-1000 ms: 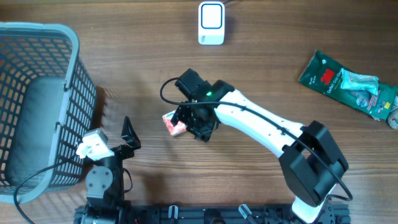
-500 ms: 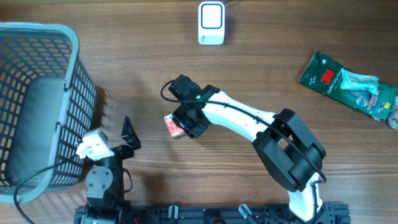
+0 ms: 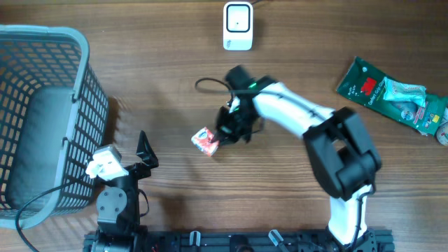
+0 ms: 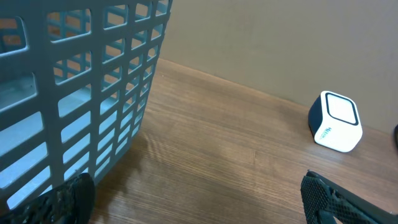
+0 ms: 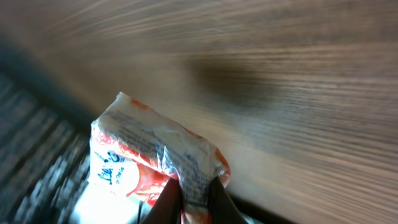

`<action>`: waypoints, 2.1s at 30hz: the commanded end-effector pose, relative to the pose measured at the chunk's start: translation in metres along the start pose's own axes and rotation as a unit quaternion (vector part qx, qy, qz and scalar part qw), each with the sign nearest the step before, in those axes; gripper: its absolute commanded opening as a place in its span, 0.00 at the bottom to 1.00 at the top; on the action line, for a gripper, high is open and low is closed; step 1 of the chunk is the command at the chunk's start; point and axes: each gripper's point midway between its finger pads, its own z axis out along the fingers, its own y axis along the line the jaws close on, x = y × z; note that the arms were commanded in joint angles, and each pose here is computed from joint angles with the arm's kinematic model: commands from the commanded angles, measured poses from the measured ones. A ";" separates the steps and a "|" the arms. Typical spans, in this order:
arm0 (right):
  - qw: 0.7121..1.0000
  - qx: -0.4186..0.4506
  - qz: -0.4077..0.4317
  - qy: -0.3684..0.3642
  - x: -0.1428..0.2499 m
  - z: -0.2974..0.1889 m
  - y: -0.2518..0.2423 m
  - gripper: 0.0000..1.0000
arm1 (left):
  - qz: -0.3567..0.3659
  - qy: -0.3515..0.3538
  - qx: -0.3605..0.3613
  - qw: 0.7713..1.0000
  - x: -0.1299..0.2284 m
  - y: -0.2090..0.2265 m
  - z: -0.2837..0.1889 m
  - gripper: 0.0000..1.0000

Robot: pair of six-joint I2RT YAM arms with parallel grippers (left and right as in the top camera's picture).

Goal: Scan the item barcode
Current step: 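Lift the Kleenex pack with the right gripper to the scanner, then carry the Kleenex pack right and release it at the right edge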

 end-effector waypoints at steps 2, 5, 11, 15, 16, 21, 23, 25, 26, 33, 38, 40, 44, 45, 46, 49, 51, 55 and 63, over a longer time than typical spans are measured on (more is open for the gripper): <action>0.958 -0.235 -0.116 0.119 0.035 -0.078 0.022 0.11 | -0.004 -0.006 -0.009 1.000 -0.002 0.004 0.000 1.00; 0.963 -0.244 -0.024 0.114 0.019 -0.100 0.008 0.04 | -0.004 -0.006 -0.009 1.000 -0.002 0.004 0.000 1.00; 0.954 -0.231 0.111 0.154 0.027 -0.112 -0.004 0.04 | -0.004 -0.006 -0.008 1.000 -0.002 0.003 0.000 1.00; 0.964 -0.202 0.102 0.141 0.026 -0.106 -0.014 0.04 | -0.004 -0.006 -0.009 1.000 -0.002 0.004 0.000 1.00; 0.969 -0.182 0.102 0.134 0.024 -0.103 -0.021 0.04 | -0.004 -0.006 -0.009 1.000 -0.002 0.004 0.000 1.00; 0.988 -0.146 -0.040 0.027 -0.020 -0.093 -0.031 0.04 | -0.004 -0.006 -0.009 1.000 -0.002 0.004 0.000 1.00; 0.985 -0.156 -0.064 -0.041 -0.056 -0.097 -0.018 0.04 | -0.004 -0.006 -0.009 1.000 -0.002 0.004 0.000 1.00; 0.970 -0.187 -0.115 -0.101 -0.084 -0.108 0.004 0.05 | -0.004 -0.006 -0.009 1.000 -0.002 0.004 0.000 1.00; 0.958 -0.198 -0.157 -0.138 -0.097 -0.117 0.016 0.05 | -0.004 -0.006 -0.009 1.000 -0.002 0.004 0.000 1.00; 0.862 -0.063 -0.139 -0.483 -0.210 -0.205 0.029 0.05 | -0.004 -0.006 -0.009 1.000 -0.002 0.004 0.000 1.00; 0.764 -0.031 -0.156 -0.626 -0.225 -0.245 0.066 0.05 | -0.004 -0.006 -0.009 1.000 -0.002 0.004 0.000 1.00; 0.738 -0.016 -0.159 -0.656 -0.232 -0.254 0.073 0.05 | -0.004 -0.006 -0.009 1.000 -0.002 0.004 0.000 1.00; 0.710 0.041 -0.184 -0.678 -0.252 -0.270 0.086 0.05 | -0.004 -0.006 -0.009 1.000 -0.002 0.004 0.000 1.00; 0.700 0.063 -0.191 -0.685 -0.254 -0.273 0.088 0.05 | -0.004 -0.006 -0.009 1.000 -0.002 0.004 0.000 1.00; 0.695 0.084 -0.190 -0.688 -0.256 -0.272 0.086 0.05 | -0.004 -0.006 -0.009 1.000 -0.002 0.004 0.000 1.00; 0.682 0.162 -0.189 -0.688 -0.259 -0.257 0.073 0.05 | -0.004 -0.006 -0.009 1.000 -0.002 0.004 0.000 1.00; 0.668 0.185 -0.179 -0.698 -0.255 -0.255 0.072 0.05 | -0.004 -0.006 -0.009 1.000 -0.002 0.004 0.000 1.00; 0.638 0.199 -0.169 -0.724 -0.243 -0.257 0.086 0.05 | -0.004 -0.006 -0.009 1.000 -0.002 0.004 0.000 1.00; 0.731 0.361 -0.009 -0.579 -0.111 -0.304 -0.031 0.04 | -0.004 -0.006 -0.008 1.000 -0.002 0.004 0.000 1.00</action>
